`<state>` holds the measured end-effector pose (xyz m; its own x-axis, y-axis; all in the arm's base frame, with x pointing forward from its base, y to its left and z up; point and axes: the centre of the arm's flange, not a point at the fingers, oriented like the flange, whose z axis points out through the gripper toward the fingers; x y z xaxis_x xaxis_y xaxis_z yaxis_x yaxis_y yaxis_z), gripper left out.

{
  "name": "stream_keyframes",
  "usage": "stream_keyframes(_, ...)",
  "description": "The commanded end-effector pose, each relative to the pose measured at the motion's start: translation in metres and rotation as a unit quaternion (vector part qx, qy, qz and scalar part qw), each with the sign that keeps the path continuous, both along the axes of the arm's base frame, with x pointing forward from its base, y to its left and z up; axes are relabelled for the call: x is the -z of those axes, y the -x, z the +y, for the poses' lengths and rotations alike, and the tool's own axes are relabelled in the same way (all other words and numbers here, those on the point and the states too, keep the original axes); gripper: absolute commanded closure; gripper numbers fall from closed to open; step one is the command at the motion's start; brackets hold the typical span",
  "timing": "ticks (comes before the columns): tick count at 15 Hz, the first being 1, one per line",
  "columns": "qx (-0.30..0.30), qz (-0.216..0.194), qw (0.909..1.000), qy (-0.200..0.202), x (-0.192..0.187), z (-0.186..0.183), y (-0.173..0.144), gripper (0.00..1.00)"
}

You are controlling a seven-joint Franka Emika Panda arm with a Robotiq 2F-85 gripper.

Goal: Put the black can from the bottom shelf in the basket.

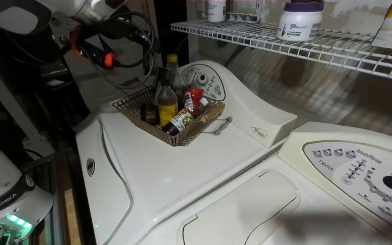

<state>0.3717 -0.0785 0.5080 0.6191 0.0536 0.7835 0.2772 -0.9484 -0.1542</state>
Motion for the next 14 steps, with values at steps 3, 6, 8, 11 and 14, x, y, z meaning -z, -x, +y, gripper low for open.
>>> stream_keyframes(3, 0.004, 0.027, 0.9996, 0.003, 0.031, -0.007, 0.017, 0.8)
stream_keyframes(6, 0.008, 0.03, 0.9995, 0.003, 0.038, -0.013, 0.019, 0.8)
stream_keyframes(8, 0.012, 0.033, 0.9994, 0.001, 0.043, -0.018, 0.019, 0.8)
stream_keyframes(11, 0.01, 0.038, 0.9992, -0.002, 0.049, -0.025, 0.021, 0.8)
stream_keyframes(14, 0.014, 0.04, 0.9991, -0.003, 0.055, -0.032, 0.021, 0.8)
